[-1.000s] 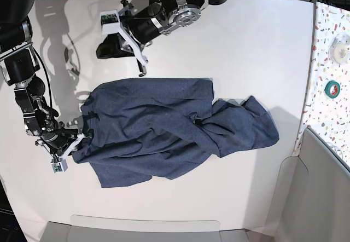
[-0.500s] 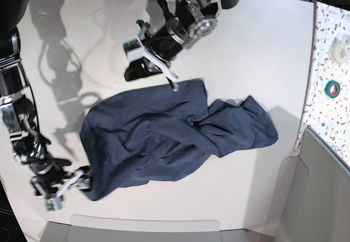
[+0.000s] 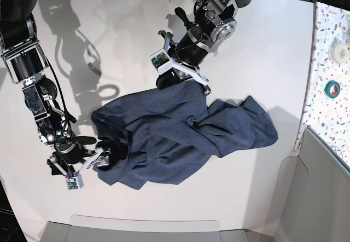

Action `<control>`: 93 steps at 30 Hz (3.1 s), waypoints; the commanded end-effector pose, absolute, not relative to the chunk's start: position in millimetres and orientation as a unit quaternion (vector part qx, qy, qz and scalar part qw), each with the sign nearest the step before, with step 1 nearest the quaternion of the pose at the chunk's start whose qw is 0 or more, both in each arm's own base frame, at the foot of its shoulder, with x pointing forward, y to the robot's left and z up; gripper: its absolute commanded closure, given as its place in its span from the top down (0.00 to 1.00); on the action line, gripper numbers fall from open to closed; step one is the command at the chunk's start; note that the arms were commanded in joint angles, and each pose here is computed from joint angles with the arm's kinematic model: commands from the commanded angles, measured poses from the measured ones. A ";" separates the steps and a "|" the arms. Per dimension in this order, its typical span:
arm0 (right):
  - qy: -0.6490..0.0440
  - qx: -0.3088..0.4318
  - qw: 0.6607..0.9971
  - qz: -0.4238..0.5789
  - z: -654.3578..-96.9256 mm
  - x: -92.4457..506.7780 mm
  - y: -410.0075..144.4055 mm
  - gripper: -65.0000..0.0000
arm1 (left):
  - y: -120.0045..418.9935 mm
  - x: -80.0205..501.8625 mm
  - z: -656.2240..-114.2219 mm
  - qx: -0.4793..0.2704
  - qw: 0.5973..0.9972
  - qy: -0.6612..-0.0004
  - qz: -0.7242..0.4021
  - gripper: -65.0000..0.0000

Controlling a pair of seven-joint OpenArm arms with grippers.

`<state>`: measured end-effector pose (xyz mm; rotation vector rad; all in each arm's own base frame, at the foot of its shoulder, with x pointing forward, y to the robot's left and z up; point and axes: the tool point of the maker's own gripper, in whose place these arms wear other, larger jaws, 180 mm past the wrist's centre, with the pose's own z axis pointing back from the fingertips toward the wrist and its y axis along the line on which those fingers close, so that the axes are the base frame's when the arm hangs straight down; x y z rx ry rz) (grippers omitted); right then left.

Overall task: Layout the t-shirt on the table in an organized manner, then fold the t-shirt properly
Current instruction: 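Drag the t-shirt edge outward with the right gripper and release, then regrasp the t-shirt edge with the right gripper and pull it outward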

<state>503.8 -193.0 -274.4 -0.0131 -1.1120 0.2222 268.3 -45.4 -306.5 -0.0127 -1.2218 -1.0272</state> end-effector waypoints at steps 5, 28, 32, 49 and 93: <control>-0.547 -0.129 0.821 0.104 -252.3 530.4 -249.3 0.93 | -46.9 262.5 -301.4 -0.015 0.696 -0.558 -0.452 0.00; -0.478 -0.156 0.838 0.212 -182.2 446.7 -182.9 0.93 | -32.6 265.8 -306.9 0.002 0.700 -0.550 -0.456 0.00; -0.433 -0.176 0.834 0.292 -197.3 437.2 -180.4 0.93 | -33.1 265.5 -306.9 0.001 0.699 -0.550 -0.457 0.00; -0.209 -0.345 0.716 0.570 -238.3 392.8 -219.2 0.93 | -33.4 263.2 -310.4 -0.001 0.702 -0.545 -0.459 0.00; -0.483 0.000 0.852 0.204 -254.0 522.7 -72.2 0.00 | -23.8 250.5 -325.9 0.001 0.711 -0.523 -0.470 0.00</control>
